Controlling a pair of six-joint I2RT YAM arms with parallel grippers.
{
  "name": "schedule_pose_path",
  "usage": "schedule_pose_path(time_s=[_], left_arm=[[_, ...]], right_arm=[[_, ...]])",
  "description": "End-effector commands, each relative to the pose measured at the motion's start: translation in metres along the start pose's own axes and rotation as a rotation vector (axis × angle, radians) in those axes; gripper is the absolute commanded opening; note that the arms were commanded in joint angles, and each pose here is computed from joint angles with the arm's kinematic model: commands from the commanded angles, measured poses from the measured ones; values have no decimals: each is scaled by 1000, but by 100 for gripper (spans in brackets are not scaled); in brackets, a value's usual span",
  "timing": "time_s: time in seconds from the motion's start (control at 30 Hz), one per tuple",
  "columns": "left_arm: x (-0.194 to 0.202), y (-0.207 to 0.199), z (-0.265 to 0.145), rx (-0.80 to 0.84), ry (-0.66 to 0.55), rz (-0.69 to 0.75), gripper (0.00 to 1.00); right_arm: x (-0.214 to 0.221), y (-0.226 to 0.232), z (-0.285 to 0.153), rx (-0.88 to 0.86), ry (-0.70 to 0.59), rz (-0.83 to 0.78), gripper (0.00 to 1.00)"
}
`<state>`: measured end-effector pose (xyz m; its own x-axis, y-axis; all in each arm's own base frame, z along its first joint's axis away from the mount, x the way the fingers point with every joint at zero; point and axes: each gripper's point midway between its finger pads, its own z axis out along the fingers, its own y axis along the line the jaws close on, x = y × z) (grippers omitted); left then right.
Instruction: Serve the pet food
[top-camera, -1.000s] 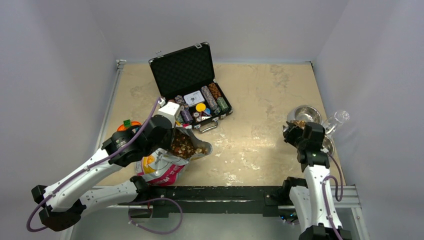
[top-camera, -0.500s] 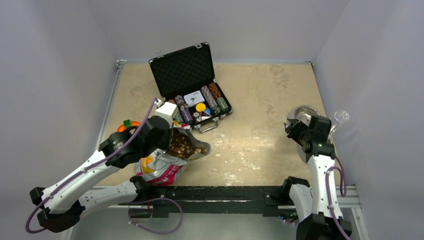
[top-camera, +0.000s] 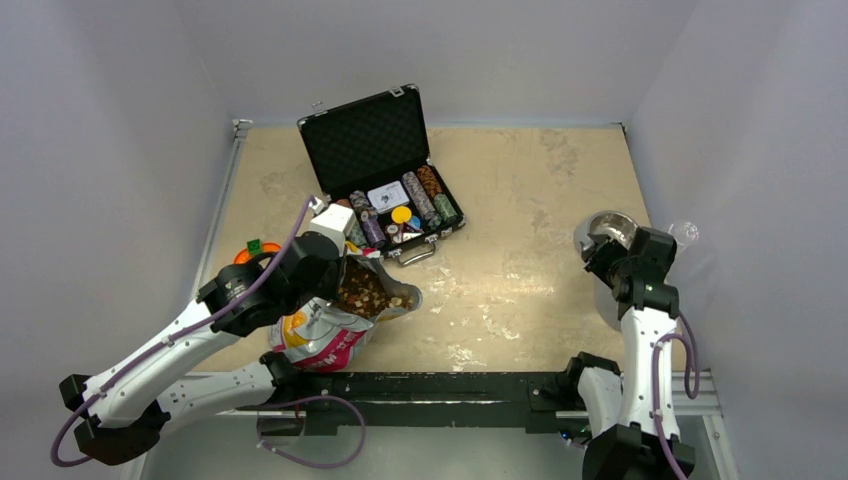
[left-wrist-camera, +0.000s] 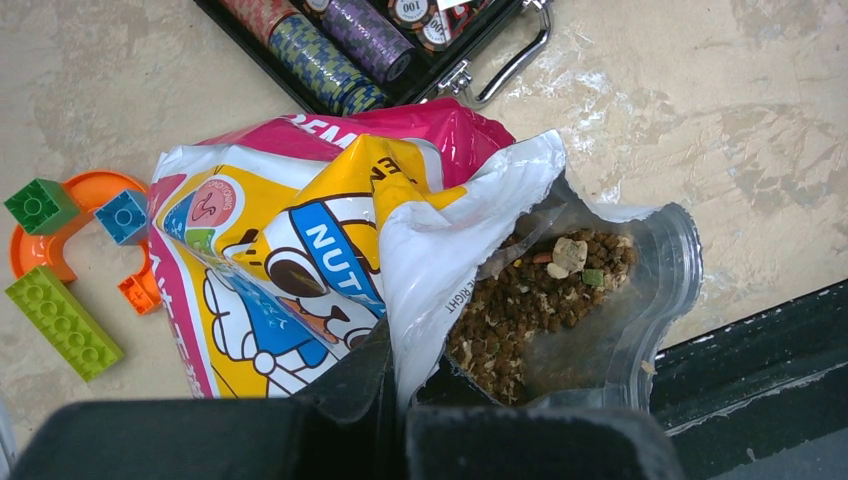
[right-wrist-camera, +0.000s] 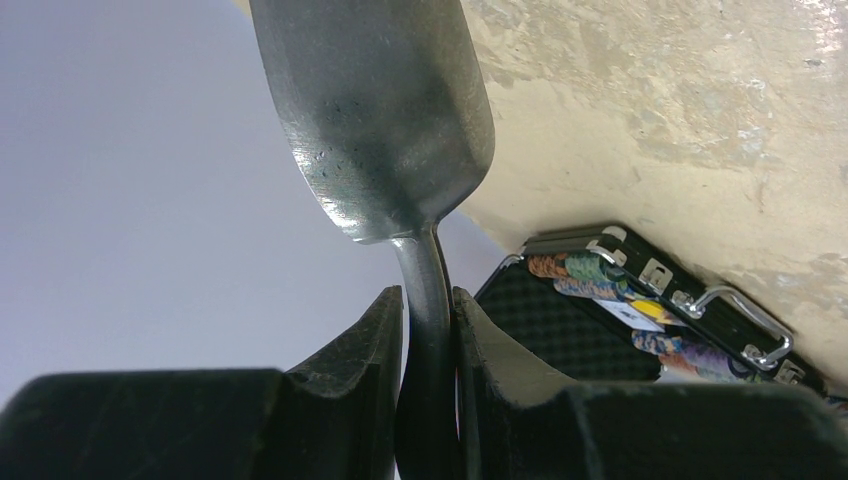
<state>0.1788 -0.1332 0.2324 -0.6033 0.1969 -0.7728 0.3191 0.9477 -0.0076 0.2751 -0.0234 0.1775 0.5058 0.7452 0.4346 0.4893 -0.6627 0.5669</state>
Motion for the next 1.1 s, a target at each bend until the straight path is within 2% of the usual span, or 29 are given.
schedule_pose_path(time_s=[0.0,0.53,0.8,1.07], left_arm=[[-6,17,-6,-63,-41,22,0],[-5,21,-3,-85,-52,17,0],[-5,24,-2,-97,-60,24,0],[-6,26,-2,-101,-72,29,0]], right_arm=[[0,44,-13,-60,1,396,0],[14,40,-11,149,-40,232,0],[23,34,-15,315,-56,219,0],[24,50,-15,309,-74,211,0]])
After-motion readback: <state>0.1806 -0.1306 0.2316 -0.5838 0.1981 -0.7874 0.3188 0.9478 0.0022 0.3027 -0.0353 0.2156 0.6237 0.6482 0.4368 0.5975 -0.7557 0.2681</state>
